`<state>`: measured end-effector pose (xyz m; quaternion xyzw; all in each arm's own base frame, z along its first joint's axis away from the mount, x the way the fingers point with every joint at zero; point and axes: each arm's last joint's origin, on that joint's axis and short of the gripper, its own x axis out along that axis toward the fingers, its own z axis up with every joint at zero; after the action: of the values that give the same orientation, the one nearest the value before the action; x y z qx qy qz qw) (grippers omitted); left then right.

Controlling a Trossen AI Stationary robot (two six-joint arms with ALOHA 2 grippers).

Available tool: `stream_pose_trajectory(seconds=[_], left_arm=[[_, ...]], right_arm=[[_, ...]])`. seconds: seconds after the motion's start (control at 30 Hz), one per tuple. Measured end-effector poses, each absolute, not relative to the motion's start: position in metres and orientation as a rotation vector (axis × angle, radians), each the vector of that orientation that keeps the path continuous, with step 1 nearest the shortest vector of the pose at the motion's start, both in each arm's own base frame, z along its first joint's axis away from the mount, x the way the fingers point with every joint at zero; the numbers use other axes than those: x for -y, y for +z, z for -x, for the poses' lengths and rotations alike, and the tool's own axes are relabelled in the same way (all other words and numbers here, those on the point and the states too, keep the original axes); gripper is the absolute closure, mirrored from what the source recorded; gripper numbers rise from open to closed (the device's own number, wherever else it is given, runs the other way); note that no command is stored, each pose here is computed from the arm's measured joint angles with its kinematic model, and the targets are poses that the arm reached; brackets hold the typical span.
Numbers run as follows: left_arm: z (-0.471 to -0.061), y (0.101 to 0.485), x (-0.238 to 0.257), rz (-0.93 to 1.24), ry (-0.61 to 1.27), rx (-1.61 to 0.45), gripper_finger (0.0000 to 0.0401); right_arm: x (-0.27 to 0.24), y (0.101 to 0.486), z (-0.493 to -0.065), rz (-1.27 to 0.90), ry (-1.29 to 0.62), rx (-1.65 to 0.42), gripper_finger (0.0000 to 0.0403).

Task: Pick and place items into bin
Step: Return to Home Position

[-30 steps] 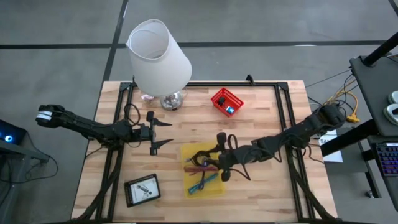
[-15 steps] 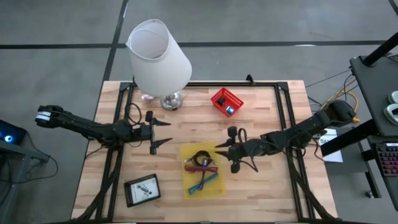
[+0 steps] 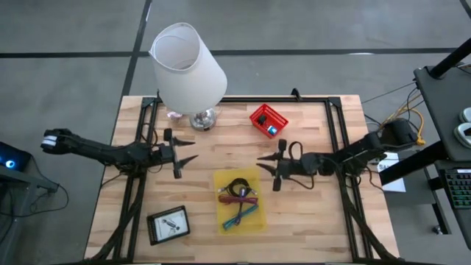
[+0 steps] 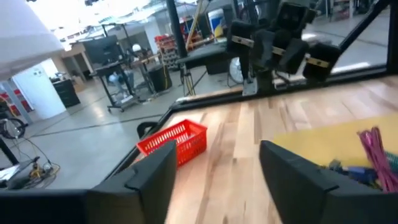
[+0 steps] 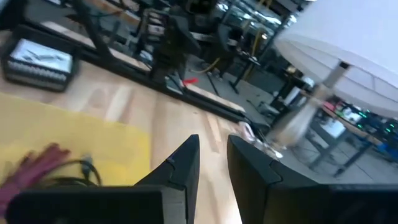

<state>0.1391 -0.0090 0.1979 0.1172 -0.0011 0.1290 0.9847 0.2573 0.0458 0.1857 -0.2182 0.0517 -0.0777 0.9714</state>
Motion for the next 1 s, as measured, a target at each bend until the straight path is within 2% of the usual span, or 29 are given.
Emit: stream_pose_trajectory(seconds=[0.2, 0.33, 0.37, 0.6, 0.73, 1.0], left_arm=[[-0.136, 0.192, 0.006, -0.275, 0.271, -0.061, 0.0289], [-0.133, 0.194, 0.005, -0.229, 0.275, -0.039, 0.0377], [-0.132, 0.193, 0.005, -0.217, 0.273, -0.047, 0.0388], [-0.120, 0.182, 0.004, -0.142, 0.261, -0.127, 0.0398], [-0.113, 0.180, 0.007, -0.130, 0.117, -0.096, 0.0400], [-0.099, 0.176, 0.006, -0.165, 0.091, 0.012, 0.0401]], right_arm=[[-0.032, 0.181, -0.257, 0.442, -0.198, -0.129, 0.0338], [-0.029, 0.182, -0.258, 0.441, -0.207, -0.129, 0.0339], [-0.029, 0.183, -0.258, 0.442, -0.207, -0.128, 0.0339], [-0.029, 0.184, -0.259, 0.441, -0.209, -0.120, 0.0340], [-0.030, 0.189, -0.261, 0.429, -0.211, -0.087, 0.0342], [-0.027, 0.195, -0.264, 0.355, -0.004, 0.005, 0.0344]])
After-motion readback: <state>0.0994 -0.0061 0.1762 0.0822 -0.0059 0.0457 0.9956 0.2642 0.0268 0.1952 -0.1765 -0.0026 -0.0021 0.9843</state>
